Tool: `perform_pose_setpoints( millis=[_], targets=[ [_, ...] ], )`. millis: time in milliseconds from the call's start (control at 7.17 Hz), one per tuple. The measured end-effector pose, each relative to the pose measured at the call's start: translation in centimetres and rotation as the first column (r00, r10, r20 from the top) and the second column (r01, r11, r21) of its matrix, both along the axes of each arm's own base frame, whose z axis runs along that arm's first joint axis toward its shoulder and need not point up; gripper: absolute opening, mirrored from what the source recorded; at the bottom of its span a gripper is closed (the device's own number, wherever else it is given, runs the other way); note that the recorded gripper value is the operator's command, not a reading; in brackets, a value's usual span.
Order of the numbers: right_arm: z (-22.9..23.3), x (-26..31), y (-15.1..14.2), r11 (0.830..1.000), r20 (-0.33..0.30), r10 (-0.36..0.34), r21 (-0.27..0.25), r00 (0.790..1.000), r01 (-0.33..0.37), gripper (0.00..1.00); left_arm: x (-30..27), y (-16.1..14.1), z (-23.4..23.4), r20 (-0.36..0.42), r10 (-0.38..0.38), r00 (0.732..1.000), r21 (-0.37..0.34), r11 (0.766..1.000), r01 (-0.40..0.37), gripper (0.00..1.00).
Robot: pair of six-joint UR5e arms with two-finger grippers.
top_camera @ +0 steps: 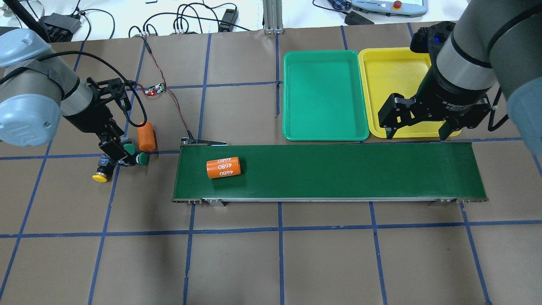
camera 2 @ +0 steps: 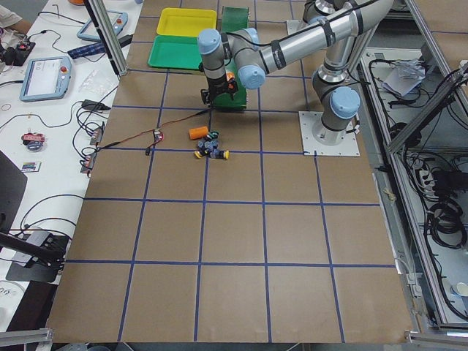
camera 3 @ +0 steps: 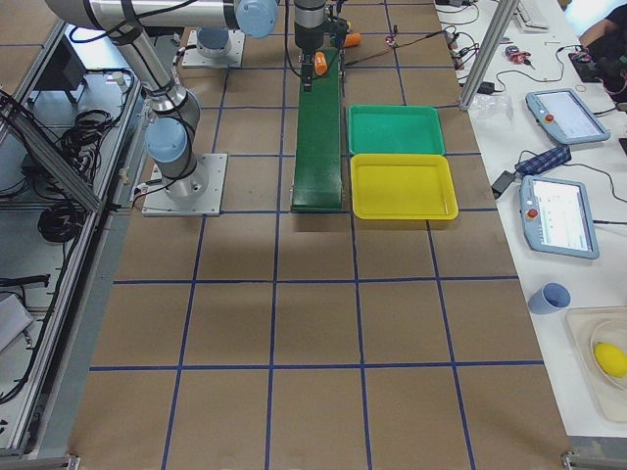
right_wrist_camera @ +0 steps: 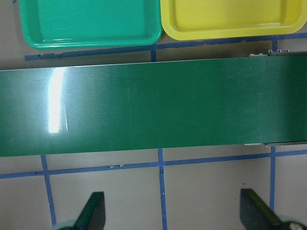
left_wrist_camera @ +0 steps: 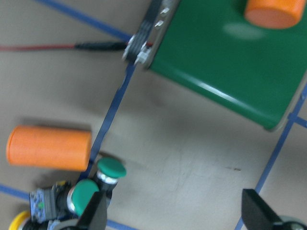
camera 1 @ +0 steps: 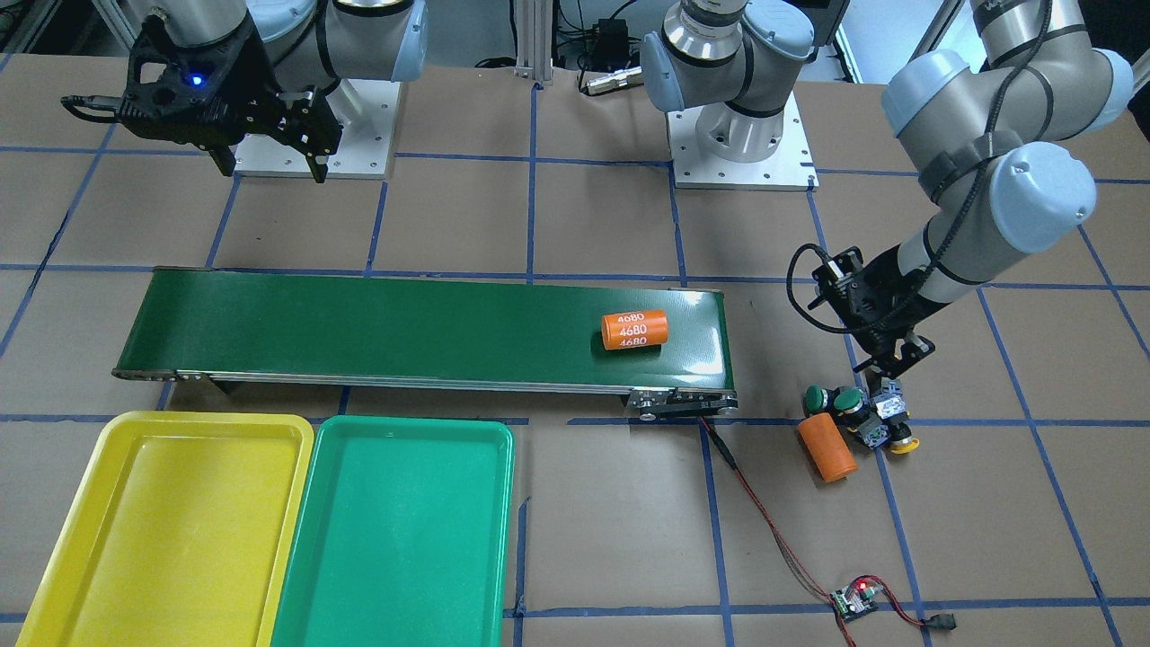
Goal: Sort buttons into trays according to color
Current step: 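Grasp the plain orange cylinder with the left gripper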
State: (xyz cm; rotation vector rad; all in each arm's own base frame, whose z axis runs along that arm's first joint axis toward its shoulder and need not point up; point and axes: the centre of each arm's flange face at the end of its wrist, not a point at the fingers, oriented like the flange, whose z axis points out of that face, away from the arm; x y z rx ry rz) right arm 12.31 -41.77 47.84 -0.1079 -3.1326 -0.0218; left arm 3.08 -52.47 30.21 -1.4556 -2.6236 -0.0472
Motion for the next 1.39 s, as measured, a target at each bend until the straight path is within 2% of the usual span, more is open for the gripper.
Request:
perform_pose_setpoints(
  millis=[139, 279, 418, 558, 697, 837, 976, 1116, 1255, 1395],
  targets=[
    [0.0, 0.0, 0.0, 1.000, 0.000, 0.000, 0.001, 1.000, 0.000, 1.00, 0.9, -1.1, -0.8, 0.011, 0.092, 0.996, -0.031, 0.995, -0.092, 1.00],
    [-0.1, 0.0, 0.0, 1.000, 0.001, -0.001, 0.003, 1.000, 0.001, 1.00, 1.5, -2.4, -2.2, 0.019, 0.232, 0.973, -0.053, 0.972, -0.231, 1.00],
    [-0.2, 0.0, 0.0, 1.000, 0.000, 0.000, 0.007, 1.000, 0.000, 1.00, 1.8, -3.5, -3.9, 0.021, 0.365, 0.931, -0.058, 0.930, -0.363, 1.00],
    [-0.4, 0.0, 0.2, 1.000, 0.000, 0.001, 0.014, 1.000, -0.001, 1.00, 1.6, -4.6, -5.5, 0.024, 0.505, 0.863, -0.058, 0.863, -0.503, 1.00],
    [-0.9, 0.0, 0.4, 1.000, 0.000, 0.001, 0.025, 1.000, -0.001, 1.00, 0.4, -5.6, -6.9, 0.032, 0.659, 0.751, -0.049, 0.752, -0.658, 1.00],
    [-1.4, 0.0, 0.5, 0.999, 0.000, 0.002, 0.034, 1.000, -0.002, 1.00, -1.3, -6.4, -8.0, 0.047, 0.767, 0.640, -0.038, 0.641, -0.766, 1.00],
    [-1.6, 0.0, 0.6, 0.999, -0.001, 0.003, 0.038, 1.000, -0.003, 1.00, -2.4, -7.1, -8.9, 0.063, 0.825, 0.562, -0.027, 0.565, -0.825, 1.00],
    [-1.7, 0.0, 0.6, 0.999, -0.001, 0.003, 0.040, 1.000, -0.003, 1.00, -2.7, -7.5, -10.1, 0.078, 0.853, 0.516, -0.015, 0.518, -0.855, 1.00],
    [-1.7, 0.0, 0.6, 0.999, 0.000, 0.002, 0.041, 1.000, -0.002, 1.00, -2.7, -7.8, -10.9, 0.090, 0.865, 0.494, -0.006, 0.496, -0.868, 1.00],
    [-1.7, 0.0, 0.7, 0.999, 0.000, 0.002, 0.041, 1.000, -0.002, 1.00, -2.3, -7.9, -11.4, 0.096, 0.870, 0.483, -0.003, 0.485, -0.874, 1.00]
  ],
)
